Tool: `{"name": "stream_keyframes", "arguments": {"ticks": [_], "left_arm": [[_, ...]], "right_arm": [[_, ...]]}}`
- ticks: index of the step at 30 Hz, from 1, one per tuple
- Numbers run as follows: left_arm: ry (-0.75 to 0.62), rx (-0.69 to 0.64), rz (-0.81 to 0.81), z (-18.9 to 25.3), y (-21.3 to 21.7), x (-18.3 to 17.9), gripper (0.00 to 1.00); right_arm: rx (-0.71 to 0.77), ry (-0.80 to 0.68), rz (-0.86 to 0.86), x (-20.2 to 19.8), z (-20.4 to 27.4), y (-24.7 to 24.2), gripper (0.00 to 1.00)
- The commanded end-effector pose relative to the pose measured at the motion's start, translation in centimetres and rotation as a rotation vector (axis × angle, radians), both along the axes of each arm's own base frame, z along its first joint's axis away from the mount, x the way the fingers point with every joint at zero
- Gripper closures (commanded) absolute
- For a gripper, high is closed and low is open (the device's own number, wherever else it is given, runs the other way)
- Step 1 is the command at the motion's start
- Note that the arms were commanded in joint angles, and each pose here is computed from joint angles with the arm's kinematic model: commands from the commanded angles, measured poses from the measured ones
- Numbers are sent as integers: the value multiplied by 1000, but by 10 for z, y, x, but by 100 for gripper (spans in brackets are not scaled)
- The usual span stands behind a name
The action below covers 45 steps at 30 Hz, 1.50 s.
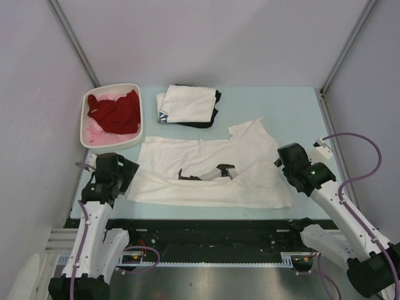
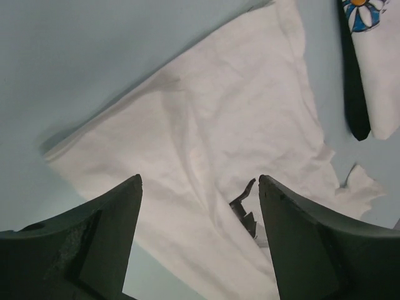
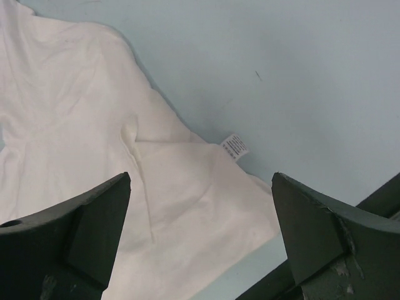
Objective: Fold and stack the t-shirts
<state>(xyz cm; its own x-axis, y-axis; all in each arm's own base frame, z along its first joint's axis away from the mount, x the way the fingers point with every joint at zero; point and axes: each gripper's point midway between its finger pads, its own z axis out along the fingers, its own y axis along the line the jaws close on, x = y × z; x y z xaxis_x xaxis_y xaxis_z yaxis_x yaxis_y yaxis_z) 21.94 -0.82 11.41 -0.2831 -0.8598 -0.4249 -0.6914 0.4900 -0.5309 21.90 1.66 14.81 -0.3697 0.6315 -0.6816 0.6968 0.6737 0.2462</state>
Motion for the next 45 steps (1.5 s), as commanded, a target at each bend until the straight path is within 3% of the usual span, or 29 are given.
{"name": "stream_keyframes", "arguments": {"ticks": [1, 5, 9, 19, 45], "left_arm": [[-21, 59, -16, 20, 6, 2, 20], [-64, 9, -50, 18, -5, 19, 22], [-12, -4, -70, -13, -8, 24, 24], [-17, 58, -79, -19, 0, 37, 24], [31, 44, -83, -47, -2, 31, 24]], "right_arm": [[-23, -50, 125, 23, 18, 15, 0], [63, -91, 295, 39, 16, 61, 0], [227, -208, 457, 58, 16, 115, 0], [376, -76, 535, 48, -41, 165, 0], [377, 91, 537, 14, -96, 178, 0]]}}
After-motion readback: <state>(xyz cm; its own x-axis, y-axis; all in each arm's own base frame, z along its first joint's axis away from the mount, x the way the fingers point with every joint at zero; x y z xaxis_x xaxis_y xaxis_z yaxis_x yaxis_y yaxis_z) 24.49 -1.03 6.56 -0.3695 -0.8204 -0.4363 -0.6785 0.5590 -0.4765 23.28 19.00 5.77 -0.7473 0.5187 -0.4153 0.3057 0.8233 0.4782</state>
